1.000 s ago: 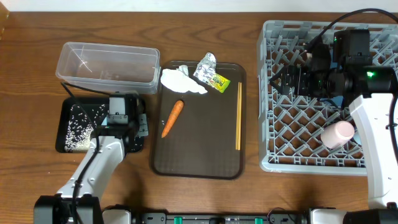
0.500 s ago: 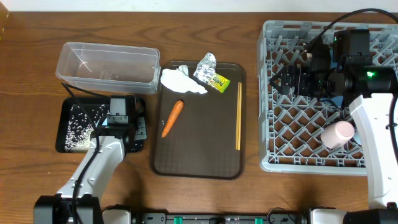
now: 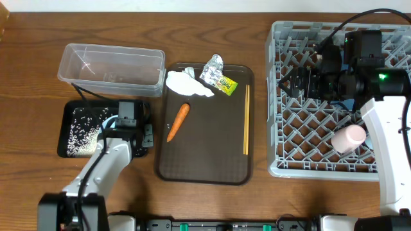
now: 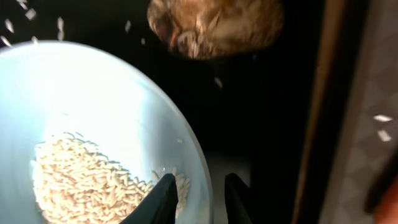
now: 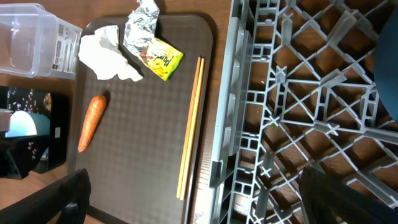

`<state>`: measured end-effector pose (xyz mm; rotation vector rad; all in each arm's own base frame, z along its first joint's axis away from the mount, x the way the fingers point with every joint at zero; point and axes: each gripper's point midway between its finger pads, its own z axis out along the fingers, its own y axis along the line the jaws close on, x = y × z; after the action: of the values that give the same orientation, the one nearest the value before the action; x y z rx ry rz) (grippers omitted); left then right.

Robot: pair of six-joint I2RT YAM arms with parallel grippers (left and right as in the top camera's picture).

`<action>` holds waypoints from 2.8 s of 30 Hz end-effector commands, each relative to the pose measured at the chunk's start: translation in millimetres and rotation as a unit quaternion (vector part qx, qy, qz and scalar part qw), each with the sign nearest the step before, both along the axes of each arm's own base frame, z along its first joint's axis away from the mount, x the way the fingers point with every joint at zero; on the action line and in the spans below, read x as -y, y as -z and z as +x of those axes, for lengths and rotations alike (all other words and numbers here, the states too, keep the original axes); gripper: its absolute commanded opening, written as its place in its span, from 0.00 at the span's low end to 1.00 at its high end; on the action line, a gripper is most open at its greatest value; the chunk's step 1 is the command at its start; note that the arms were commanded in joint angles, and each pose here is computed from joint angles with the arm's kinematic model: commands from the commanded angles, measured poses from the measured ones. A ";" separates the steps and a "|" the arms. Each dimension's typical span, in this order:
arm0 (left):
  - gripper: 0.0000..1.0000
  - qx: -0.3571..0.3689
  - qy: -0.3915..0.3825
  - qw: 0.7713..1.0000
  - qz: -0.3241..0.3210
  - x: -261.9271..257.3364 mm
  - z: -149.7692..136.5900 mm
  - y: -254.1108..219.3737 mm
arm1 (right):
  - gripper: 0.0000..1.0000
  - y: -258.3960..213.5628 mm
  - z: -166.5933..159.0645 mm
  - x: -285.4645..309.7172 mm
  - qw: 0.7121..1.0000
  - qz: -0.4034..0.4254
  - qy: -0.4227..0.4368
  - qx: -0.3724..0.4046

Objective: Sort waste into correct bins and load items into the dishwasher rack

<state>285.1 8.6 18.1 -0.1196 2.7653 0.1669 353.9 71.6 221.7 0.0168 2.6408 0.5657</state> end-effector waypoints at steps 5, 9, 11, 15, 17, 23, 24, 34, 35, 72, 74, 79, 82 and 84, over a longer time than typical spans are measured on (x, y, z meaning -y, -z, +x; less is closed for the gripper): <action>0.13 0.020 0.000 1.000 0.013 -3.1 14.0 -5.2 | 0.99 -6.9 -2.2 -5.2 1.000 0.008 -0.001 0.007; 0.06 0.021 0.000 1.000 0.012 -3.2 14.3 -4.8 | 0.99 -6.8 -2.4 -5.2 1.000 0.008 -0.001 0.006; 0.06 0.019 0.000 1.000 0.012 -3.2 13.4 -5.0 | 0.99 -6.6 -2.7 -5.2 1.000 0.008 -0.001 0.006; 0.06 0.025 0.006 1.000 -0.004 2.5 14.0 -14.4 | 0.99 -6.4 -3.1 -5.2 1.000 0.008 -0.001 0.005; 0.06 0.037 0.008 0.999 -0.003 2.6 16.8 -25.4 | 0.99 -6.5 -2.9 -5.2 1.000 0.008 -0.001 0.005; 0.06 0.035 0.008 0.999 -0.003 2.5 15.0 -27.2 | 0.99 -6.4 -3.1 -5.2 1.000 0.008 -0.001 0.005; 0.06 0.028 0.008 1.000 -0.002 2.1 14.1 -23.2 | 0.99 -6.6 -2.8 -5.2 1.000 0.008 -0.001 0.005; 0.15 -0.039 0.006 0.999 0.004 0.6 1.8 13.8 | 0.99 -6.5 -2.8 -5.1 1.000 0.008 -0.001 0.005; 0.17 -0.041 0.006 0.999 0.004 0.6 1.5 14.7 | 0.99 -6.6 -2.8 -5.1 1.000 0.008 -0.001 0.006; 0.06 0.257 0.055 0.792 -0.551 -0.8 20.7 -182.9 | 0.99 -5.4 -5.0 -5.1 1.000 0.008 -0.001 0.000; 0.06 0.276 0.085 0.770 -0.569 -0.3 9.8 -177.1 | 0.99 -5.4 -5.0 -5.1 1.000 0.008 -0.001 0.000; 0.06 0.317 0.122 0.758 -0.557 -3.8 -3.3 -151.8 | 0.99 -5.3 -5.2 -5.1 1.000 0.008 -0.001 0.000; 0.06 0.314 0.106 0.761 -0.558 -10.3 -1.6 -140.5 | 0.99 -5.3 -5.3 -5.1 1.000 0.008 -0.001 -0.001; 0.06 0.308 0.095 0.759 -0.566 -12.3 -0.5 -134.1 | 0.99 -5.1 -5.6 -5.1 1.000 0.008 -0.001 -0.001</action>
<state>286.3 20.5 147.2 -0.2278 1.8774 -1.3395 350.7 71.5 220.1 0.0212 2.6557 0.5674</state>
